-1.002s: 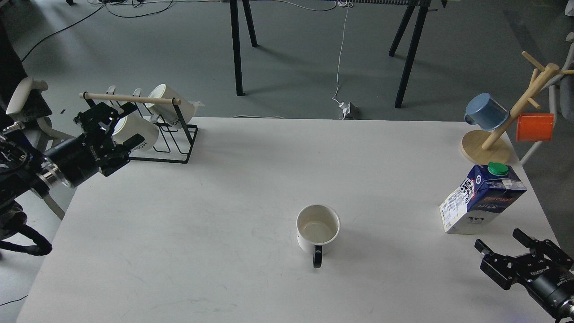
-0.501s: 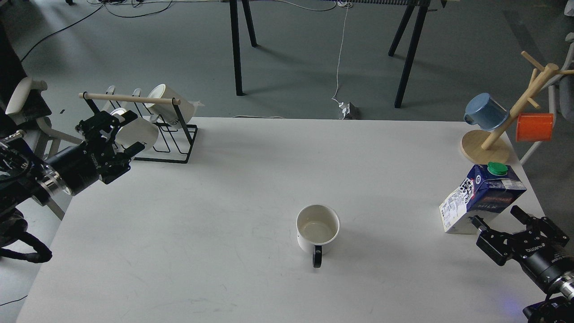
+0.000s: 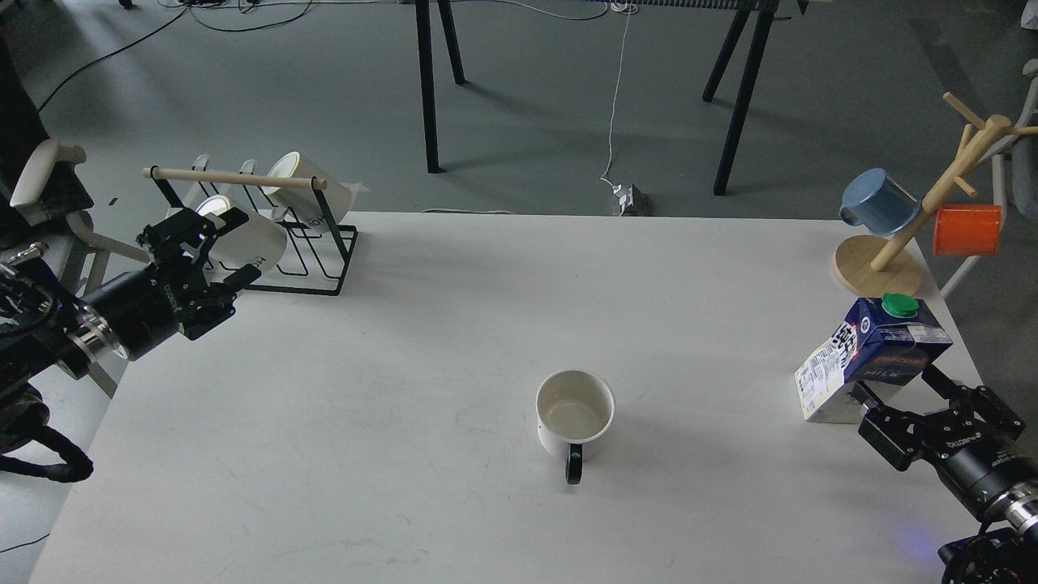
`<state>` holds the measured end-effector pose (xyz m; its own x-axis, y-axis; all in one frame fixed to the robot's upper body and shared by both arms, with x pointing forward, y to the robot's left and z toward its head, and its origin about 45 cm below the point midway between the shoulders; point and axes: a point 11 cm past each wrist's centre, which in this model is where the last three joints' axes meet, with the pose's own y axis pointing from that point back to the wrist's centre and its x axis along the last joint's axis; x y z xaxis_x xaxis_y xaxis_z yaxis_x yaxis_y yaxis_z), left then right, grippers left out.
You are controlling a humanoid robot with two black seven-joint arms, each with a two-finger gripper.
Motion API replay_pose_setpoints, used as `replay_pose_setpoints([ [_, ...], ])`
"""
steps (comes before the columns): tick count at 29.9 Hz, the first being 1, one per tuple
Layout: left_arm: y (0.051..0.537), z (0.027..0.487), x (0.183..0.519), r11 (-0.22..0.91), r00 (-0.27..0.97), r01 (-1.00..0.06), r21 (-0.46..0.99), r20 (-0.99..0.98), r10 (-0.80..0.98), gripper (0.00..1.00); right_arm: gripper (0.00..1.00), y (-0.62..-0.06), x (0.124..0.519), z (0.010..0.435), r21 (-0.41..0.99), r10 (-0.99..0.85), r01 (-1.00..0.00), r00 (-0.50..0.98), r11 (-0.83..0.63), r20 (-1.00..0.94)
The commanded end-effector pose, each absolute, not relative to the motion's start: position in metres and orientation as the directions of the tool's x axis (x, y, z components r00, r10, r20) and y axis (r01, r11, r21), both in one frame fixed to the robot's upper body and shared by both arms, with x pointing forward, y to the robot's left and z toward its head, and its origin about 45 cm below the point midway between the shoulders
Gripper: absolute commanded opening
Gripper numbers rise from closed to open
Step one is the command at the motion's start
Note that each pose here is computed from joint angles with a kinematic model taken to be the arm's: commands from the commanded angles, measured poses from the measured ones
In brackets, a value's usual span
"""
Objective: Place cup and milk with both arms
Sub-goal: 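Reach the right gripper toward the milk carton's base, then grasp the blue-and-white milk carton with the right gripper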
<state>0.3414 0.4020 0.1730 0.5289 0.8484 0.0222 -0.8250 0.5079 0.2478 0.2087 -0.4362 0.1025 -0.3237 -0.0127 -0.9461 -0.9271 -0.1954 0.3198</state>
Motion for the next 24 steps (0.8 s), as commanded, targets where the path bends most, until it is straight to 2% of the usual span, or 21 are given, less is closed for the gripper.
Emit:
replay_pose_setpoints([
  [1,0.4020,0.1728,0.3412,0.508,0.529,-0.825,0.248,0.022,0.848,0.91,0.99,-0.4351,0.2125,0.1036,0.311,-0.010,-0.930,-0.315,-0.196,-0.949],
  [24,0.4025,0.1682,0.3374,0.506,0.527,-0.823,0.257,0.014,0.850,0.92,0.99,-0.4271,0.2179,0.0987,0.307,-0.018,-0.928,-0.310,-0.211,-0.951],
])
